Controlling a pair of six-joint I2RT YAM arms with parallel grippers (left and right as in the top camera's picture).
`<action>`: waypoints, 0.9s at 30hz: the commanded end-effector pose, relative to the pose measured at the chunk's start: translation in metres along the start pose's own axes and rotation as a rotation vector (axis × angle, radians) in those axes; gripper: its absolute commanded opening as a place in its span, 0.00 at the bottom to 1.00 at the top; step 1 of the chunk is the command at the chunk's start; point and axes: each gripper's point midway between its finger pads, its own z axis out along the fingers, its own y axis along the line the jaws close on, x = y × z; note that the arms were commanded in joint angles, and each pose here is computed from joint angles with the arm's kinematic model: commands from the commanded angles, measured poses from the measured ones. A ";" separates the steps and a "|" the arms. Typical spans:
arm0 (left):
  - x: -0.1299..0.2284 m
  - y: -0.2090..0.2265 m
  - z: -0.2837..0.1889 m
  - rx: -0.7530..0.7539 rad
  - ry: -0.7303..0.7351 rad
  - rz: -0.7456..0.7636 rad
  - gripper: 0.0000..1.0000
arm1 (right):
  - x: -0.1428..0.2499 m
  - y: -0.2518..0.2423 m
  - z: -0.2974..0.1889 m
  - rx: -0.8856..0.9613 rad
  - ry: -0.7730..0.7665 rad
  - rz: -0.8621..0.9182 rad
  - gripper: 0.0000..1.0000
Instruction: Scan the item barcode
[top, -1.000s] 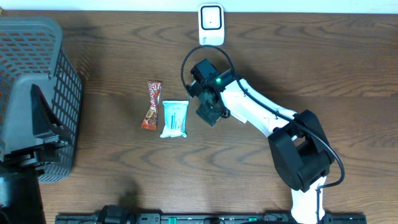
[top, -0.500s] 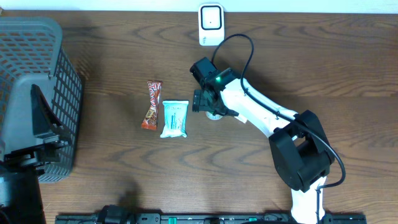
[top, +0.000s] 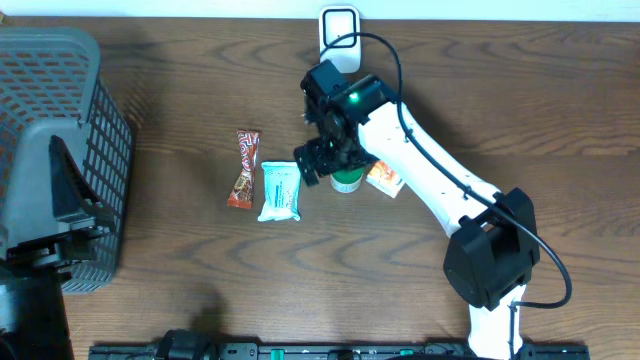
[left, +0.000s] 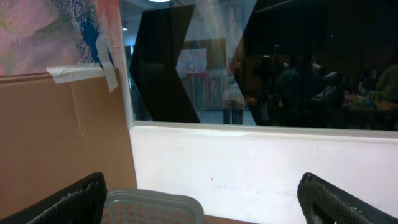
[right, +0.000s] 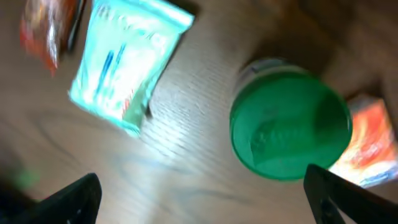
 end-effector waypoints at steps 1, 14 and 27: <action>-0.002 0.002 0.000 -0.012 -0.009 0.006 0.98 | 0.000 -0.018 -0.007 0.121 0.011 -0.373 0.99; -0.004 0.002 0.000 -0.013 -0.017 0.003 0.98 | 0.003 -0.042 0.014 0.189 0.124 -0.749 0.99; -0.004 0.003 0.000 -0.013 -0.019 0.001 0.98 | 0.006 -0.067 0.075 0.155 0.238 -0.755 0.99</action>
